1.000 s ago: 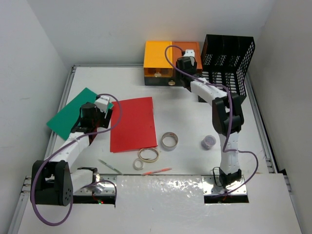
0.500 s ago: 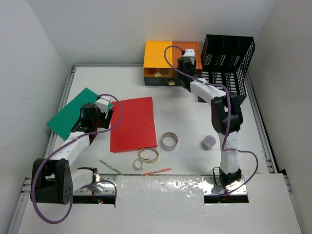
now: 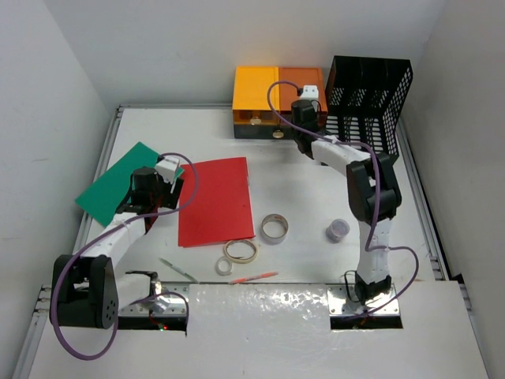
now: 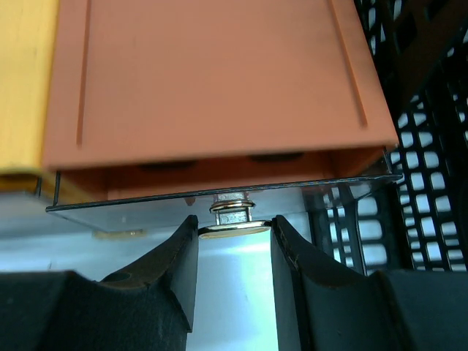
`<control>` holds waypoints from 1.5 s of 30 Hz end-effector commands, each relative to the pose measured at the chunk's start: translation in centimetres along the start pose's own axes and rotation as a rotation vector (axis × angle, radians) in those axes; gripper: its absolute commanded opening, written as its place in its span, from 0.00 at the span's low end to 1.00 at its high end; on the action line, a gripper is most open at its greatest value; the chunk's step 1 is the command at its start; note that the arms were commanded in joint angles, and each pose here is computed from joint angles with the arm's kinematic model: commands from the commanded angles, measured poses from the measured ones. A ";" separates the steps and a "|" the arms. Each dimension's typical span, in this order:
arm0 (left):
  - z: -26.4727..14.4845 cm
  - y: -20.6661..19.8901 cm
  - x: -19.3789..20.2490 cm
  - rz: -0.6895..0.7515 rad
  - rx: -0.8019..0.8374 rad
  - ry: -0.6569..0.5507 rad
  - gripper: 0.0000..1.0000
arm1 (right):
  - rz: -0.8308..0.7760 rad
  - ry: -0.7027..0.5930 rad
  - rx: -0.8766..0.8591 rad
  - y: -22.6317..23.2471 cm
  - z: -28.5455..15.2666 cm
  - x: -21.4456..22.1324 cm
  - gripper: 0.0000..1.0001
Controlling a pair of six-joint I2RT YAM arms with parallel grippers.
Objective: Organize the desk
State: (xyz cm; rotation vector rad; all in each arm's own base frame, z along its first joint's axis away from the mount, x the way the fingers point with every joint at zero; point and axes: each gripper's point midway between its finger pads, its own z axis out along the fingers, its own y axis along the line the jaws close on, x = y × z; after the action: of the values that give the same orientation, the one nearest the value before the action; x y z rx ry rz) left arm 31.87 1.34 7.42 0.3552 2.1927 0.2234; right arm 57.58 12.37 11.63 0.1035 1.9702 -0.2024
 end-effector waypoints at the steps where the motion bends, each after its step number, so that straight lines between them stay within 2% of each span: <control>1: 0.0 0.5 -1.5 -0.006 -0.001 -0.046 0.72 | 0.028 0.044 -0.046 -0.3 -2.2 1.1 0.00; 12: -0.3 0.7 -1.8 -0.003 -0.006 -0.052 0.72 | -0.010 0.142 -0.153 0.0 -9.3 4.3 0.01; 13: -0.3 0.6 -1.9 -0.003 -0.004 -0.056 0.72 | -0.029 0.172 -0.152 -0.4 -9.9 5.9 0.02; 15: -0.4 0.5 -1.9 0.000 0.002 -0.060 0.72 | -0.047 0.186 -0.177 -0.5 -11.4 6.7 0.10; 16: -0.4 0.5 -1.9 -0.002 0.004 -0.061 0.72 | -0.055 0.193 -0.193 -0.4 -11.9 6.9 0.18; 17: -0.4 0.4 -1.9 0.000 0.006 -0.060 0.72 | -0.071 0.193 -0.215 -0.1 -12.3 6.9 0.31; 18: -0.4 0.4 -1.9 -0.002 0.009 -0.061 0.72 | -0.089 0.224 -0.250 0.2 -12.9 7.5 0.55; 20: -0.5 0.3 -2.0 -0.001 0.014 -0.064 0.72 | -0.124 0.255 -0.276 0.1 -14.0 7.2 0.75; 21: -0.5 0.3 -2.0 -0.001 0.014 -0.064 0.72 | -0.132 0.262 -0.308 0.4 -14.6 6.7 0.95; 22: -0.5 0.3 -2.1 -0.001 0.015 -0.066 0.72 | -0.150 0.290 -0.314 -0.2 -15.8 6.7 0.99; 26: -0.7 0.3 -2.3 0.000 0.015 -0.076 0.72 | -0.186 0.319 -0.323 -2.6 -19.6 6.8 0.99; 27: -0.8 0.3 -2.3 0.000 0.017 -0.080 0.72 | -0.203 0.368 -0.305 -3.8 -20.5 8.9 0.99; 29: -0.9 0.3 -2.4 0.001 0.019 -0.084 0.72 | -0.191 0.376 -0.281 -5.4 -22.2 9.4 0.99; 33: -0.9 0.3 -2.5 0.001 0.018 -0.086 0.72 | -0.221 0.502 -0.160 -9.5 -24.9 14.3 0.99; 37: -0.9 0.0 -2.6 0.001 0.038 -0.093 0.72 | -0.214 0.525 -0.045 -12.6 -25.6 16.7 0.99; 45: -1.4 0.0 -2.3 0.002 0.038 -0.080 0.72 | -0.126 0.591 -0.057 -12.7 -25.3 19.8 0.99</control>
State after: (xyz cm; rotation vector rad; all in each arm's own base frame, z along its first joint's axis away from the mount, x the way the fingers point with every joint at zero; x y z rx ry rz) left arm 31.15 0.29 7.69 0.3916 2.1931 0.1553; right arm 24.28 4.03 4.64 -0.0686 2.5948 -0.2484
